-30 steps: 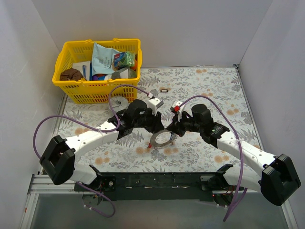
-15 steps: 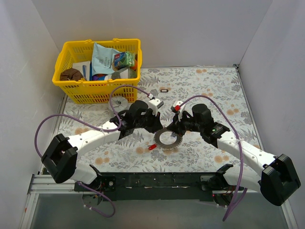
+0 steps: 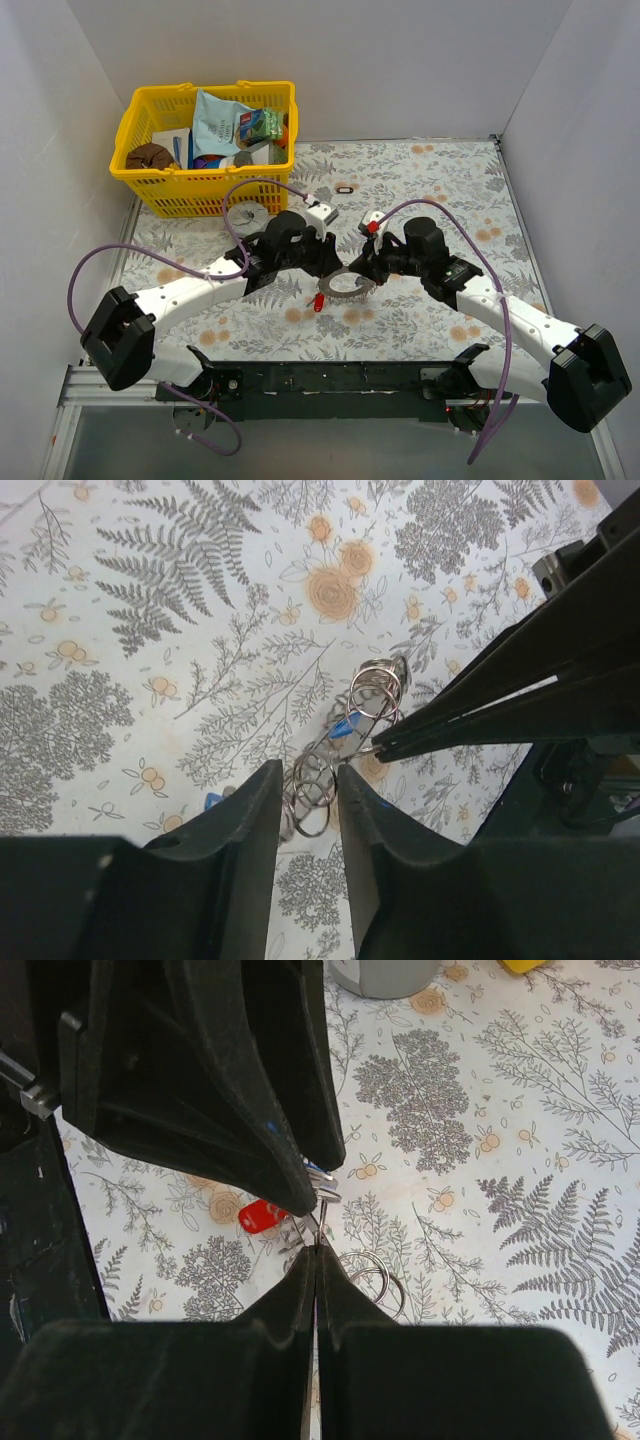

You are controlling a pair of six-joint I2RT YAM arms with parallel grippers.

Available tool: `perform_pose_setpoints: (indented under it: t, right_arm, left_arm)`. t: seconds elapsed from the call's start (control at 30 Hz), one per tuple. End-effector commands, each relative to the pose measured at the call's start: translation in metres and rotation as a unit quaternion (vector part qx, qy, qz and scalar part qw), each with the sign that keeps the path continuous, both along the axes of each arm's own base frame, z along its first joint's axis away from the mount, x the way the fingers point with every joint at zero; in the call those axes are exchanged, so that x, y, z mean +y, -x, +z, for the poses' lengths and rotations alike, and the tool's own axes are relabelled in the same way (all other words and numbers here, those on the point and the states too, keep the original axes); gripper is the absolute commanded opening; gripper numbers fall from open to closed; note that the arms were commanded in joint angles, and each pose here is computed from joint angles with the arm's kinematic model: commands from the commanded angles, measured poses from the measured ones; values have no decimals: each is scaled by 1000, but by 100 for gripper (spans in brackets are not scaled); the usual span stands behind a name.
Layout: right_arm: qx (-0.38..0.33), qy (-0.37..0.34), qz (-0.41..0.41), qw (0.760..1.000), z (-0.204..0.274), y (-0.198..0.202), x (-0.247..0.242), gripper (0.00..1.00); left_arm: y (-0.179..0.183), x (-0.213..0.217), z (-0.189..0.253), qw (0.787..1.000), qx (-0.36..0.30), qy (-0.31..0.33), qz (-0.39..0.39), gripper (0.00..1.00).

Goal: Put the keys on the keyring

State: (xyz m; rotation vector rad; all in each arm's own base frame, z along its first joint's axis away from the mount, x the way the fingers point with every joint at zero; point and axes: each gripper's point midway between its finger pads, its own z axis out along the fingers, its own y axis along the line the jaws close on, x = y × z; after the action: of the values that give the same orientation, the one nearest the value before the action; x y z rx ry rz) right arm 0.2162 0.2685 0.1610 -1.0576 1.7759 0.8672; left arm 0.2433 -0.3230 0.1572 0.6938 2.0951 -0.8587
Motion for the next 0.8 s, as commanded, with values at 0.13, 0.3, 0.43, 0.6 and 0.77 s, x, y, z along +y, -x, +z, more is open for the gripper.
perform_pose_setpoints:
  t: [0.13, 0.3, 0.43, 0.6, 0.77]
  right_arm:
    - [-49, -46, 35, 997, 37, 2, 11, 1]
    - [-56, -45, 54, 996, 39, 6, 13, 1]
    - [-63, -43, 70, 995, 43, 8, 14, 1]
    - [-65, -38, 91, 993, 47, 12, 15, 1]
    - [-73, -42, 113, 990, 51, 20, 16, 1]
  left_arm:
    - [-9, 16, 54, 996, -58, 68, 12, 47]
    - [-2, 23, 65, 993, -70, 92, -35, 53]
    - [13, 17, 63, 986, -93, 85, -109, 55]
    - [31, 16, 76, 971, -136, 104, -167, 56]
    - [48, 23, 82, 949, -209, 131, -198, 54]
